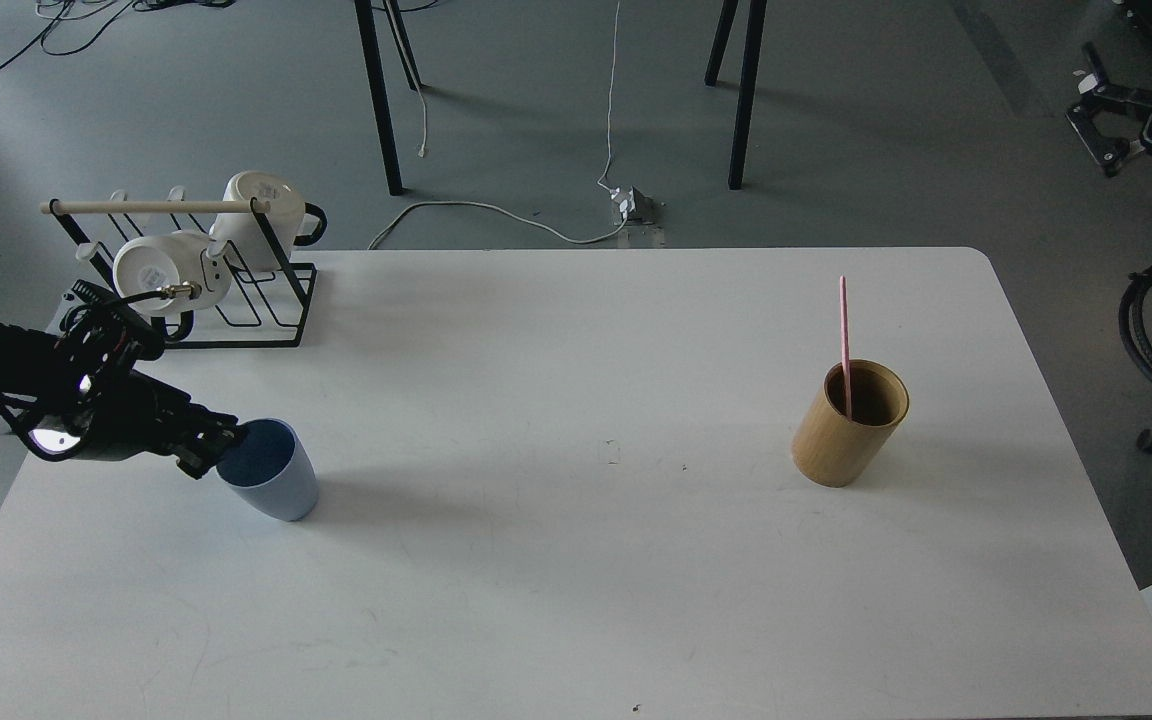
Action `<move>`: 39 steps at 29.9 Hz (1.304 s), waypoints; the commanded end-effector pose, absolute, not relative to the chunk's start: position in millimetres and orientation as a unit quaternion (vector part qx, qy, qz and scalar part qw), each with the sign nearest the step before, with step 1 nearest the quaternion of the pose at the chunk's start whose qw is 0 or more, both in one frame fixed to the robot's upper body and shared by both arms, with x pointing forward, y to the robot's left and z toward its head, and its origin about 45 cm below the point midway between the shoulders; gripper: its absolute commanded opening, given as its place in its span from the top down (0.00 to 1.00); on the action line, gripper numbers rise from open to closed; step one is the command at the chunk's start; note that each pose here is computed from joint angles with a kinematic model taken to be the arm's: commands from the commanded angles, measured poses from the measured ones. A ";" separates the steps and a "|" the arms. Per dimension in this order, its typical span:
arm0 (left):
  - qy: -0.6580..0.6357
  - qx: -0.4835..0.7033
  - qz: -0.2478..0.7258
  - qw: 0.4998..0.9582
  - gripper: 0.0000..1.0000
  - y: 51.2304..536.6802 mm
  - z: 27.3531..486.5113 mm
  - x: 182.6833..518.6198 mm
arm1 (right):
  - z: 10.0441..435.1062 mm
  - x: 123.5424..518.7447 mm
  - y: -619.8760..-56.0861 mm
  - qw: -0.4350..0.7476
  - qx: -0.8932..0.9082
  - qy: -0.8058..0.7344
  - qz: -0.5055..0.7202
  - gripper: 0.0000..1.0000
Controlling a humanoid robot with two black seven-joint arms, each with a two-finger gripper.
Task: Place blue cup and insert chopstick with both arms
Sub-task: 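Lower the left gripper onto the blue cup and grasp it, then carry the blue cup with the left gripper toward the table center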
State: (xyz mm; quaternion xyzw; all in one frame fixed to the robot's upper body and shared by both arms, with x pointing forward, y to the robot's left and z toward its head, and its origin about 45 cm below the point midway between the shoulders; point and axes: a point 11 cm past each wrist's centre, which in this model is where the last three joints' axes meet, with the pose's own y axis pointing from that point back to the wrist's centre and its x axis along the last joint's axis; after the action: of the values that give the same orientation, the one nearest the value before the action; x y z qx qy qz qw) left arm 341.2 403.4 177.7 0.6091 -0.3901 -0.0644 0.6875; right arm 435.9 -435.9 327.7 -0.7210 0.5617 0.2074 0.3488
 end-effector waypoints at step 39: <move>-0.589 0.392 -0.217 0.672 0.98 77.3 217.6 372.2 | 403.6 422.2 -492.2 0.337 -0.723 0.591 0.117 0.00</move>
State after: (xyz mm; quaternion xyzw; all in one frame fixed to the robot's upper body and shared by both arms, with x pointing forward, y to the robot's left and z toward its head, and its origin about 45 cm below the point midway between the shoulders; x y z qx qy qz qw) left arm 367.9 80.1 233.0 0.3756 -0.5986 -0.2069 0.6766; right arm 424.5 -488.1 402.5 -0.7247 0.5875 0.1199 0.3395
